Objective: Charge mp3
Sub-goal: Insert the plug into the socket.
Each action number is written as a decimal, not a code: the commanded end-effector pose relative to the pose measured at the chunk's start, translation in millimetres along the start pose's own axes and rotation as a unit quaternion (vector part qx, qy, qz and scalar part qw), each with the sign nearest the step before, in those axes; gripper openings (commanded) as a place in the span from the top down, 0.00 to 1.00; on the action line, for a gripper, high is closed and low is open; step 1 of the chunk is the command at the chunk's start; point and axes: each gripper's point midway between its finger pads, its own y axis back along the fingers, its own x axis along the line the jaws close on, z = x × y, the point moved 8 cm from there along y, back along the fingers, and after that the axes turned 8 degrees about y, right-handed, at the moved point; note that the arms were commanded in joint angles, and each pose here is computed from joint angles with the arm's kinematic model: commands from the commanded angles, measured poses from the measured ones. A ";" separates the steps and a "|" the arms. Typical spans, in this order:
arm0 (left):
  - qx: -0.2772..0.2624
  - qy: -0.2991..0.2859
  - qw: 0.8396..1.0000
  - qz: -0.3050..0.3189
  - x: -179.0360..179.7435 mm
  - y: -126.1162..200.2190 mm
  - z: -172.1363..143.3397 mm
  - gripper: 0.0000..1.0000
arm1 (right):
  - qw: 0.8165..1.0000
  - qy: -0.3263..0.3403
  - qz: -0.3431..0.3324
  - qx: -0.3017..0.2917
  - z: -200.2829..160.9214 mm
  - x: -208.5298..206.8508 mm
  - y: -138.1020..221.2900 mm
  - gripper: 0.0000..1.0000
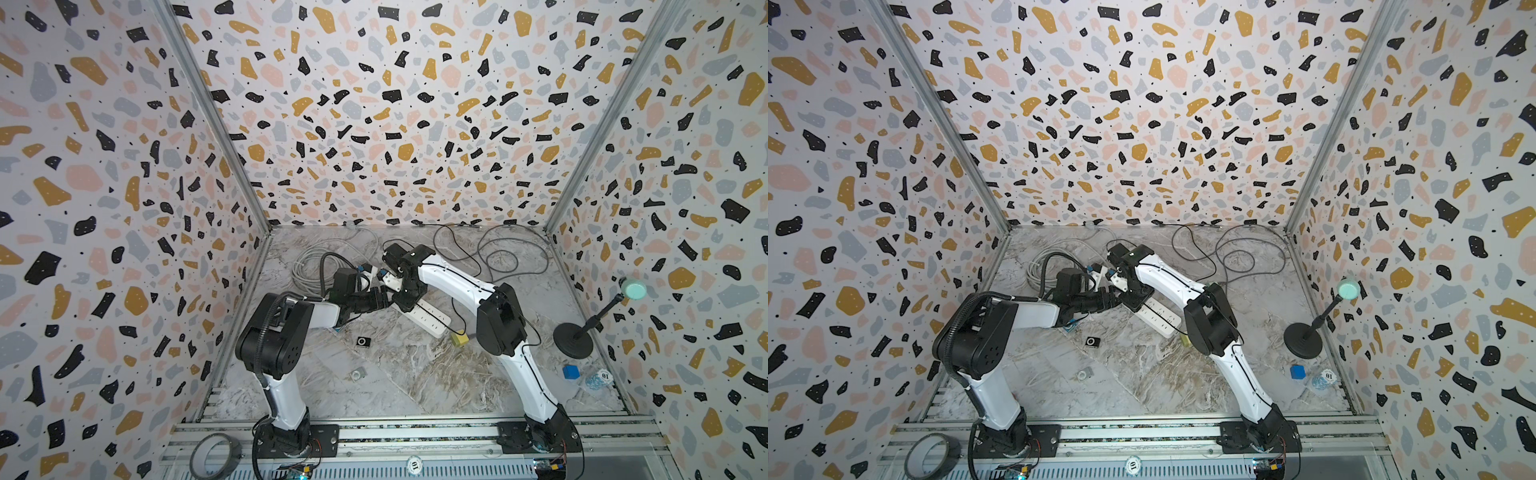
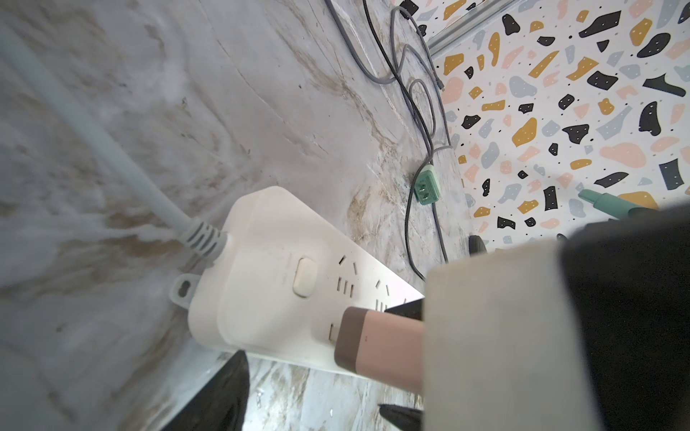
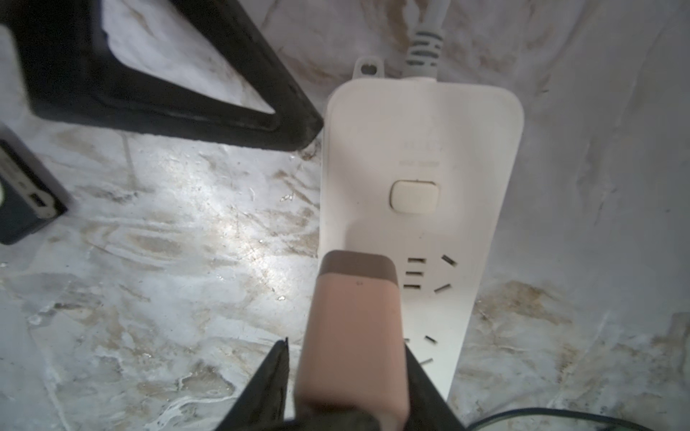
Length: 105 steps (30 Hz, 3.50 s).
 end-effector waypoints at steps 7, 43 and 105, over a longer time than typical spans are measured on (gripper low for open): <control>0.072 0.068 0.985 0.143 52.1 -11.7 -44.8 0.25 | 0.991 -0.049 0.001 -0.127 25.4 -2.4 40.5 0.46; 0.019 0.049 0.994 0.097 -2.7 -8.5 12.3 0.21 | 0.947 -0.211 -0.023 -0.241 -3.5 -32.5 110.8 0.44; 0.070 0.060 0.986 0.136 33.5 -14.3 -34.0 0.44 | 0.967 -0.211 -0.052 -0.132 -16.4 -10.3 24.2 0.64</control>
